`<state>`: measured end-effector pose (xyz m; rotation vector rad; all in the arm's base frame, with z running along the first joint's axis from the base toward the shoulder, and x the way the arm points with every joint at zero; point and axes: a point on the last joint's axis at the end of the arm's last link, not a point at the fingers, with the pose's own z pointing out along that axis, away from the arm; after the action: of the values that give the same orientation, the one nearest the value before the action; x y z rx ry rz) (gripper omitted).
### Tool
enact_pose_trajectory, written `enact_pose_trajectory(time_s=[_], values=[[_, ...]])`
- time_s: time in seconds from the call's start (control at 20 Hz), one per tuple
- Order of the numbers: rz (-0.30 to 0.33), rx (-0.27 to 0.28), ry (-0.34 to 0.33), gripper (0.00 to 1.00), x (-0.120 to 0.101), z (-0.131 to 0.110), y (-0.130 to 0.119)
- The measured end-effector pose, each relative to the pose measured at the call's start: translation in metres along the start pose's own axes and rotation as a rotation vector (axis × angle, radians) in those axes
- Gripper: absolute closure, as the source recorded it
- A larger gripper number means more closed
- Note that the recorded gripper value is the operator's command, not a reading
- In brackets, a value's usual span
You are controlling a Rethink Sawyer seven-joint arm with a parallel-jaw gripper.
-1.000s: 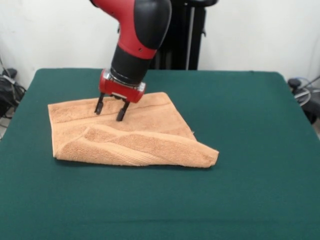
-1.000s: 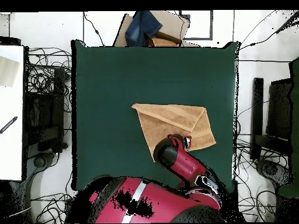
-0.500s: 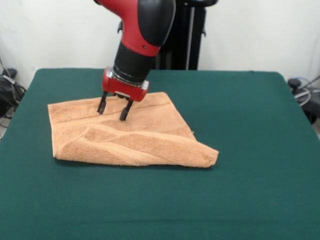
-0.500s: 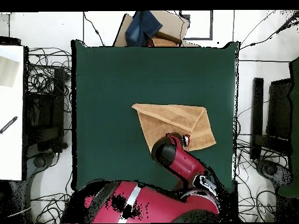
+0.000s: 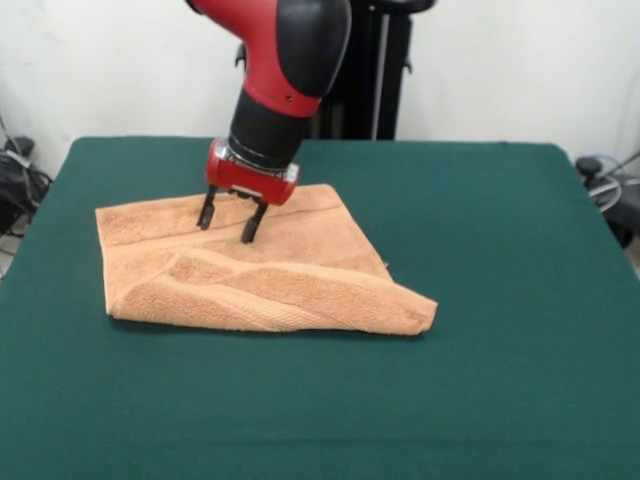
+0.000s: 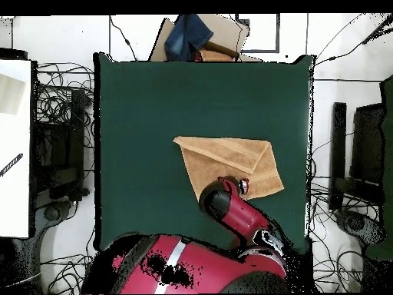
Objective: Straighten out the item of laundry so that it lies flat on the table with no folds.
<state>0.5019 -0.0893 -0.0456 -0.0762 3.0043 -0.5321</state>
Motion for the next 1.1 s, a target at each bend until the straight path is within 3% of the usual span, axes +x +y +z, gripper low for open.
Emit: enact_pose_trajectory(time_s=[0.75, 1.1], values=[[0.0, 0.004, 0.003, 0.0, 0.0, 0.003, 0.002], [0.01, 0.017, 0.001, 0.0, -0.011, -0.006, 0.018]])
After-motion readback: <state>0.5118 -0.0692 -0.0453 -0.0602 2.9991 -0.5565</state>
